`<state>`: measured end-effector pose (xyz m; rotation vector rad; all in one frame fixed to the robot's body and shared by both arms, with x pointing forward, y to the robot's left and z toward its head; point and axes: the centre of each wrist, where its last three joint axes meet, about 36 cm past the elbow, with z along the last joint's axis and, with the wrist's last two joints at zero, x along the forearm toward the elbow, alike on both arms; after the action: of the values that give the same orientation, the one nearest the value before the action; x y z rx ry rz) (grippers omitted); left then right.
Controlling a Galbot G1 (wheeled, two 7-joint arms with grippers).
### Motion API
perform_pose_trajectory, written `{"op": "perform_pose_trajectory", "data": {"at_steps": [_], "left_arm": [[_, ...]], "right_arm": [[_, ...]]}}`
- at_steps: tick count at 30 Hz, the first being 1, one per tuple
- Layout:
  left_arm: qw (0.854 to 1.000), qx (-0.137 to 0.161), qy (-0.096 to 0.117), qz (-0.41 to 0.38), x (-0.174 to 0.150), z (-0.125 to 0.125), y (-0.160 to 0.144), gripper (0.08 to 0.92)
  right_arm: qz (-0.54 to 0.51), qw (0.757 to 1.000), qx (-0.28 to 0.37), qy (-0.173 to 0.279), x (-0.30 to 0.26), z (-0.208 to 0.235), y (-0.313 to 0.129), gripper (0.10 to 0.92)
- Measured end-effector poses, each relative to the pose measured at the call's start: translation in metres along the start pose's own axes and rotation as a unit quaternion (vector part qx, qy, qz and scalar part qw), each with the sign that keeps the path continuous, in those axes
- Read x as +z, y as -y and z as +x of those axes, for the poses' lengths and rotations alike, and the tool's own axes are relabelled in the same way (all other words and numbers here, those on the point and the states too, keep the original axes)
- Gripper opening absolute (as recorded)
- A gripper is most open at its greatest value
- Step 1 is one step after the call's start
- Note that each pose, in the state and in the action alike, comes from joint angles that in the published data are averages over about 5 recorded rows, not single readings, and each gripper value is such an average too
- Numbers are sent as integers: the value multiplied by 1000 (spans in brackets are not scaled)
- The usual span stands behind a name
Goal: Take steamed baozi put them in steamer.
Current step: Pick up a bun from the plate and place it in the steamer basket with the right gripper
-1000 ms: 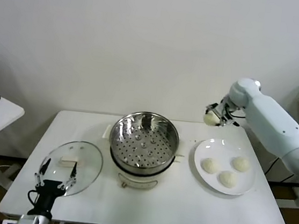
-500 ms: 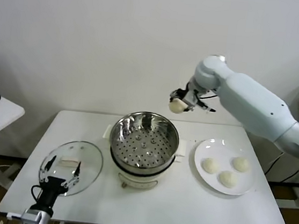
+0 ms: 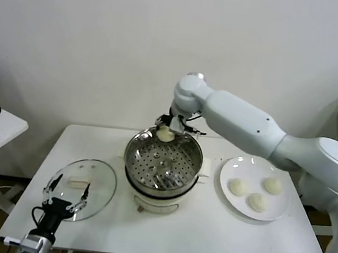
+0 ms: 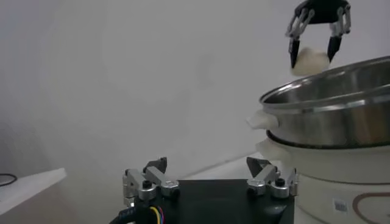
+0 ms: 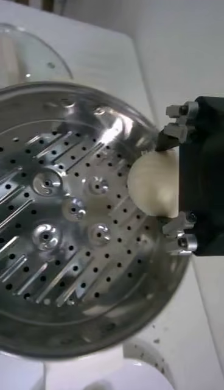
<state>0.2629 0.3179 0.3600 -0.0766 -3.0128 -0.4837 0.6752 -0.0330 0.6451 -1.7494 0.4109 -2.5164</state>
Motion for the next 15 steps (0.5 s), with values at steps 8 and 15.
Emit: {"op": "perform_pose_trajectory", "data": {"at_steps": [8, 15], "left_arm": [[1000, 1, -4, -1, 4, 3, -1, 823], [1000, 0, -5, -1, 5, 2, -1, 823]], "right_arm": [[15, 1000, -23, 9, -12, -31, 5, 704], [26, 999, -35, 11, -19, -50, 6, 704]]}}
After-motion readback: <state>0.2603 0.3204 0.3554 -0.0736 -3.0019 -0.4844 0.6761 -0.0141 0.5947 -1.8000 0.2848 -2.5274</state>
